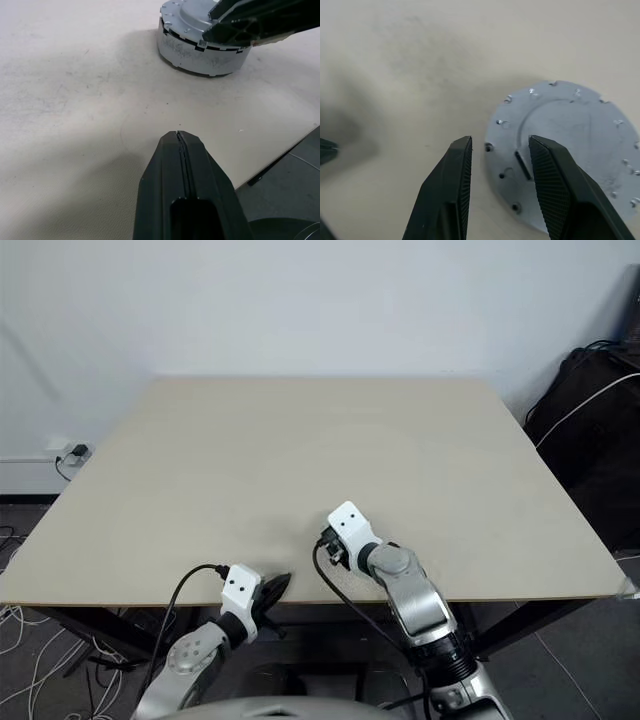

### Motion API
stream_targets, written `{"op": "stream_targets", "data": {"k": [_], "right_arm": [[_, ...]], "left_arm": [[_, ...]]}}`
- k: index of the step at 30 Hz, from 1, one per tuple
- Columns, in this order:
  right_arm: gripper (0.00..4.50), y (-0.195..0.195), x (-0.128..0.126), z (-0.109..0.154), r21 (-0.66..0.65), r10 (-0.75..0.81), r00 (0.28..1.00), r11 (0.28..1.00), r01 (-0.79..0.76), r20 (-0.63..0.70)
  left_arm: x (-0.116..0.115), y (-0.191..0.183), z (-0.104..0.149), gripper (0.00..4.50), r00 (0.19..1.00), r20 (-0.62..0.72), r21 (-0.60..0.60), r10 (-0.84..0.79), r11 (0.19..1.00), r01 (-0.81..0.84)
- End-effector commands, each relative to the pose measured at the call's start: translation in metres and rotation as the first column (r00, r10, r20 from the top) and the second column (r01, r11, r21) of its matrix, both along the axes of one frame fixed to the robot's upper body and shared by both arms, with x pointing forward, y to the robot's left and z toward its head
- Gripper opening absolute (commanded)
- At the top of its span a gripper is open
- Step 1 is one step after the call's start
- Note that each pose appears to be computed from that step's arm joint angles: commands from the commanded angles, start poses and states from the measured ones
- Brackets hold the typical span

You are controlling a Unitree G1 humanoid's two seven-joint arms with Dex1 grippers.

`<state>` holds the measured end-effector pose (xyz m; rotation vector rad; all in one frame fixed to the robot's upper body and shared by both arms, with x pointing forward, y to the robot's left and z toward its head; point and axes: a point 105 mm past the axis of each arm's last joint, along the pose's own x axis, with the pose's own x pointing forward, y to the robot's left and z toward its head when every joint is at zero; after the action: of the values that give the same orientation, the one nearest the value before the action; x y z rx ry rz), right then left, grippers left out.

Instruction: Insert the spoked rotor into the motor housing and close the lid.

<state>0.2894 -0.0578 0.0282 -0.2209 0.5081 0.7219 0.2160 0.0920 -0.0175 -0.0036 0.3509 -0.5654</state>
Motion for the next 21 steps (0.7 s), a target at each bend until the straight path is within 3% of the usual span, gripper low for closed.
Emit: {"op": "stream_targets", "data": {"k": [1, 5, 9, 13, 21], "right_arm": [[1.92, 0.010, 0.000, 0.051, 0.176, 0.066, 0.983, 0.980, -0.096, 0.173], [1.92, 0.006, 0.001, 0.084, 0.238, 0.063, 0.930, 0.958, -0.157, 0.362], [1.92, -0.003, 0.012, 0.079, 0.161, 0.075, 0.888, 0.973, -0.165, 0.453], [1.92, -0.008, 0.019, 0.059, 0.091, 0.192, 0.883, 0.963, -0.253, 0.427], [1.92, -0.018, 0.039, 0.037, 0.098, 0.271, 0.901, 0.942, -0.320, 0.339]], "left_arm": [[0.004, -0.002, 0.013, 0.00, 0.999, 0.054, -0.018, 0.003, 1.000, -0.002], [0.005, -0.002, 0.013, 0.00, 0.998, 0.055, -0.016, -0.001, 1.000, 0.002], [0.006, -0.003, 0.014, 0.00, 0.998, 0.057, -0.016, -0.010, 1.000, 0.011], [0.008, -0.005, 0.015, 0.00, 0.998, 0.061, -0.018, -0.016, 1.000, 0.017], [0.009, -0.003, 0.019, 0.00, 0.997, 0.073, -0.017, -0.001, 1.000, 0.003]]}}
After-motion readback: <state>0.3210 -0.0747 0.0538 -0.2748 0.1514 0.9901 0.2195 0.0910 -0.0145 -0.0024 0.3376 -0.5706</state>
